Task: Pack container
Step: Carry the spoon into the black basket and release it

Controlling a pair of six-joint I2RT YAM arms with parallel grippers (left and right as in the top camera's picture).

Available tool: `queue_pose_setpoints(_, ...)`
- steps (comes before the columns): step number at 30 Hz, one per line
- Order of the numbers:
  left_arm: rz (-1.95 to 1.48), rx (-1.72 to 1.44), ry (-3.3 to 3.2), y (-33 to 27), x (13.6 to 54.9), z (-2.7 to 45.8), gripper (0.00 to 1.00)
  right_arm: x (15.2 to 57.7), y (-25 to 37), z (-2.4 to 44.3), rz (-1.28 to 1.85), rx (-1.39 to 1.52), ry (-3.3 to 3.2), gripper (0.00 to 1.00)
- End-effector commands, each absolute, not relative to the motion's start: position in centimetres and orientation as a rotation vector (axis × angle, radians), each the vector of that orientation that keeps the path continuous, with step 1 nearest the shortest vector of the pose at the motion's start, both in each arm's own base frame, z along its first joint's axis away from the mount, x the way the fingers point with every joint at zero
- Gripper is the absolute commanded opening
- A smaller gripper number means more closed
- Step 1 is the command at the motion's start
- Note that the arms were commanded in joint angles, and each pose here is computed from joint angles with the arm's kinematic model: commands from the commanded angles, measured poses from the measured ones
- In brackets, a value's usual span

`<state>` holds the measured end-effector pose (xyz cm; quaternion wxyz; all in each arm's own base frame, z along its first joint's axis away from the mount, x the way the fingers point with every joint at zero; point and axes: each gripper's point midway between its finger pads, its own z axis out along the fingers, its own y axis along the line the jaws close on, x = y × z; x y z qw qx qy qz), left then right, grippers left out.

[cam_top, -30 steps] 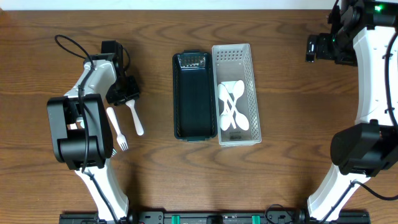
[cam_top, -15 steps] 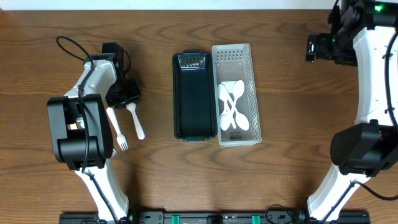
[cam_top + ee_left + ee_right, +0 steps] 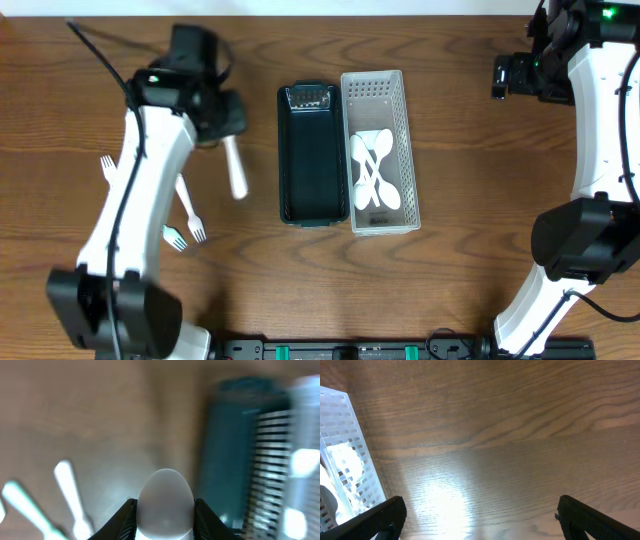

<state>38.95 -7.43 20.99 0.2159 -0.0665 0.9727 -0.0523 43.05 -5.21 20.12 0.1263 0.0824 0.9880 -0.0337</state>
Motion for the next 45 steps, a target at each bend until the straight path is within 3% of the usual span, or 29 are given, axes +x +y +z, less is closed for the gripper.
queue_pose_setpoints(1,-0.201,-0.065,2.609,-11.7,39.5,23.9,0.19,43.0,-5.6,19.6,-0.117,0.231,2.890,0.99)
queue_pose_setpoints(5,-0.276,0.031,2.539,-16.5,40.8,24.1,0.19,43.0,-5.6,19.6,-0.117,0.231,2.892,0.99)
queue_pose_setpoints(9,-0.259,0.087,2.612,-18.8,41.4,20.3,0.19,42.9,-5.6,19.6,-0.117,0.231,2.897,0.99)
queue_pose_setpoints(12,-0.213,0.098,2.713,-19.1,41.6,16.2,0.11,42.6,-5.6,19.5,-0.117,0.231,2.907,0.99)
queue_pose_setpoints(16,-0.153,0.109,2.823,-19.0,41.6,11.5,0.11,42.6,-5.5,19.5,-0.117,0.231,2.910,0.99)
queue_pose_setpoints(26,-0.105,0.115,2.909,-19.0,41.4,7.6,0.06,42.6,-5.5,19.5,-0.117,0.231,2.910,0.99)
queue_pose_setpoints(27,-0.105,0.115,2.909,-19.0,41.4,7.6,0.08,42.6,-5.5,19.5,-0.117,0.231,2.910,0.99)
queue_pose_setpoints(29,-0.107,0.115,2.906,-19.0,41.5,7.6,0.39,42.6,-5.5,19.5,-0.117,0.231,2.910,0.99)
queue_pose_setpoints(33,-0.104,0.141,2.903,-19.0,41.5,7.6,0.64,42.6,-5.5,19.5,-0.117,0.231,2.910,0.99)
queue_pose_setpoints(40,-0.107,0.300,2.834,-19.1,41.9,9.9,0.67,42.6,-5.6,19.5,-0.117,0.231,2.908,0.99)
queue_pose_setpoints(45,-0.009,0.303,2.679,-17.3,42.5,17.0,0.71,42.6,-5.6,19.5,-0.117,0.231,2.907,0.99)
